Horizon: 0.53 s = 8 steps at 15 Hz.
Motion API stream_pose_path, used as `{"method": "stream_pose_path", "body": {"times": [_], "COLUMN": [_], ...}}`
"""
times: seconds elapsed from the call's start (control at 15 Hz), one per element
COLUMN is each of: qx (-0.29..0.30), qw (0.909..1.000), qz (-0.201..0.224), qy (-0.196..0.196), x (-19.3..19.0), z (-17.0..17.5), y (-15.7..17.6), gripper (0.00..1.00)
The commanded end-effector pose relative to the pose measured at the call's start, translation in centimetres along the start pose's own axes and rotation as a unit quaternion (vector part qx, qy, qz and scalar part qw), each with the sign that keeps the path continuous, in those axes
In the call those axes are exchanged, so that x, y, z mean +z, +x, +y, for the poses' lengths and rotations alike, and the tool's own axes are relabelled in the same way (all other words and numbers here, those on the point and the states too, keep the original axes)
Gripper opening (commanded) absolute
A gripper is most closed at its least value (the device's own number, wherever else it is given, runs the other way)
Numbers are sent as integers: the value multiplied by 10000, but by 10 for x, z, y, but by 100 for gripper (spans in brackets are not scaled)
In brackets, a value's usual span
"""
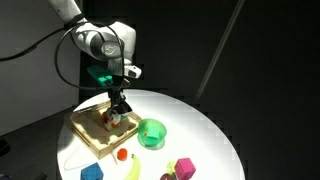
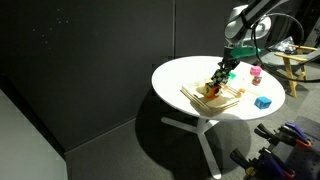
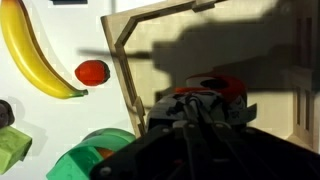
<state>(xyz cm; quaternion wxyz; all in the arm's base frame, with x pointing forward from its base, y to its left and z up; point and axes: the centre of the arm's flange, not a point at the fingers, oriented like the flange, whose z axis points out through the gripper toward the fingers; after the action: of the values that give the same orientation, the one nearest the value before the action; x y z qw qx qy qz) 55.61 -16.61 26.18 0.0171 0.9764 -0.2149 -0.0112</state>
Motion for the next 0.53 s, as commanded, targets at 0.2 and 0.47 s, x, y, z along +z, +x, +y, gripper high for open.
{"method": "stream_pose_path", "body": {"times": [0.2, 0.47], "qx": [726, 1579], "qw": [9974, 9874], "qz": [4, 73], "qy": [-36, -22], "x": [-38, -52], "z": [5, 23], "y": [-8, -8], "gripper": [2, 2]}}
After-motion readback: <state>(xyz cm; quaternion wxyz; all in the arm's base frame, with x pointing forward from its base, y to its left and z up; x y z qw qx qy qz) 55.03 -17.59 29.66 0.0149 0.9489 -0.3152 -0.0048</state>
